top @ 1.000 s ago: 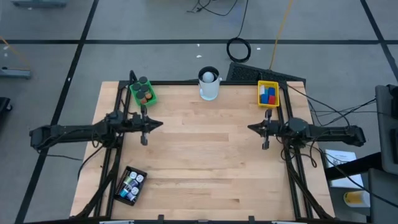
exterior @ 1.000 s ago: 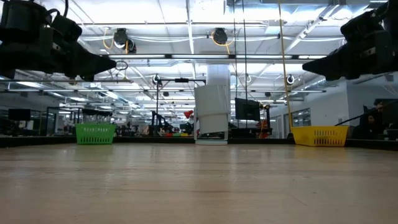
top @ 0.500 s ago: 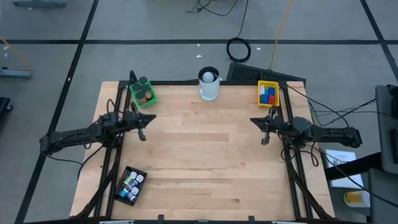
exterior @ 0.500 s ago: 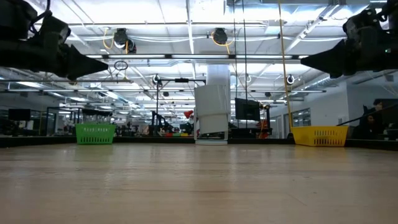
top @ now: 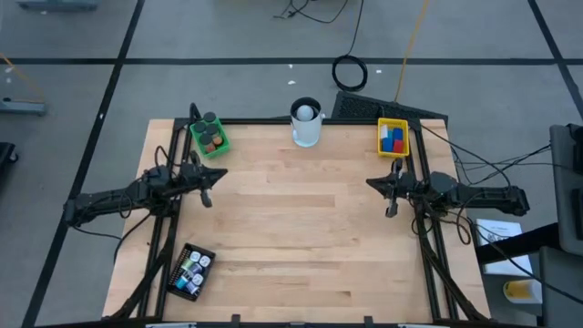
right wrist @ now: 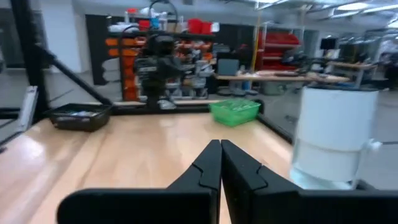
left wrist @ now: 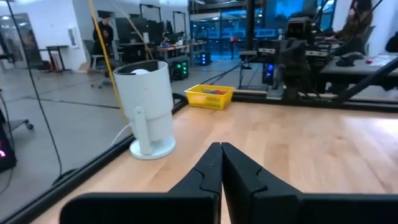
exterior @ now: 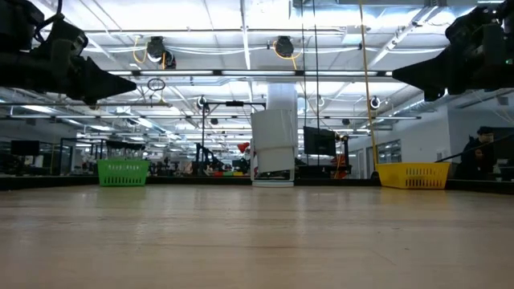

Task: Pick & Place Office items
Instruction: Return to Home Position

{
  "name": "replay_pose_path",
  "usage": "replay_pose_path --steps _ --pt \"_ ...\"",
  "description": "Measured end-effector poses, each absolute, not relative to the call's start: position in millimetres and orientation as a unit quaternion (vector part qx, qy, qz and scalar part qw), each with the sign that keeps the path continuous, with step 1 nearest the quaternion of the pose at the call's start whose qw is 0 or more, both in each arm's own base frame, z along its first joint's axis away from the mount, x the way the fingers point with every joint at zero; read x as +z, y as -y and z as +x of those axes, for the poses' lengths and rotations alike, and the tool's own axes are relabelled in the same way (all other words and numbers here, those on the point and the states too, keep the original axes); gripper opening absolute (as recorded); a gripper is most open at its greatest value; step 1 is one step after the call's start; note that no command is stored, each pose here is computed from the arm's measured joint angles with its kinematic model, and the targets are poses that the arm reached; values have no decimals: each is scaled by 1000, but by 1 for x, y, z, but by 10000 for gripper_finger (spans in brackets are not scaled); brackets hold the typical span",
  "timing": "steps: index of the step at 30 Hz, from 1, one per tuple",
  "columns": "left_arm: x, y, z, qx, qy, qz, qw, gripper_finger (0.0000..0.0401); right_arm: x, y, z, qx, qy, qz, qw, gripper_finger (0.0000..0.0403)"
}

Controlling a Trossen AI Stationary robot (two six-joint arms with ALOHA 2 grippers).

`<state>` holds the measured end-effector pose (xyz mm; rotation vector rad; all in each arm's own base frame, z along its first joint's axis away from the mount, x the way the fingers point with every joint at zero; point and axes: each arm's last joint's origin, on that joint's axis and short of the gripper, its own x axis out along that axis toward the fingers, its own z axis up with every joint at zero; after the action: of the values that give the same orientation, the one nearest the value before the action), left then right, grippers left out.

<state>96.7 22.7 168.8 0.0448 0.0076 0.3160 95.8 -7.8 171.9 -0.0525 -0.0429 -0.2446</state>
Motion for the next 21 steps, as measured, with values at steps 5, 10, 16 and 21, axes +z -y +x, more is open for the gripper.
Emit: replay_pose_path --steps 5,10,16,21 --pt "169 -25 96 176 -5 24 984 16 171 7 96 -102 19 -7 995 0" --pt "170 -26 96 180 1 26 983 10 168 9 97 -58 7 27 998 0" --pt "170 -26 96 179 14 -24 983 8 168 14 97 -87 3 11 996 0" --pt "170 -26 96 179 16 -25 983 32 170 17 96 -118 13 11 993 0"
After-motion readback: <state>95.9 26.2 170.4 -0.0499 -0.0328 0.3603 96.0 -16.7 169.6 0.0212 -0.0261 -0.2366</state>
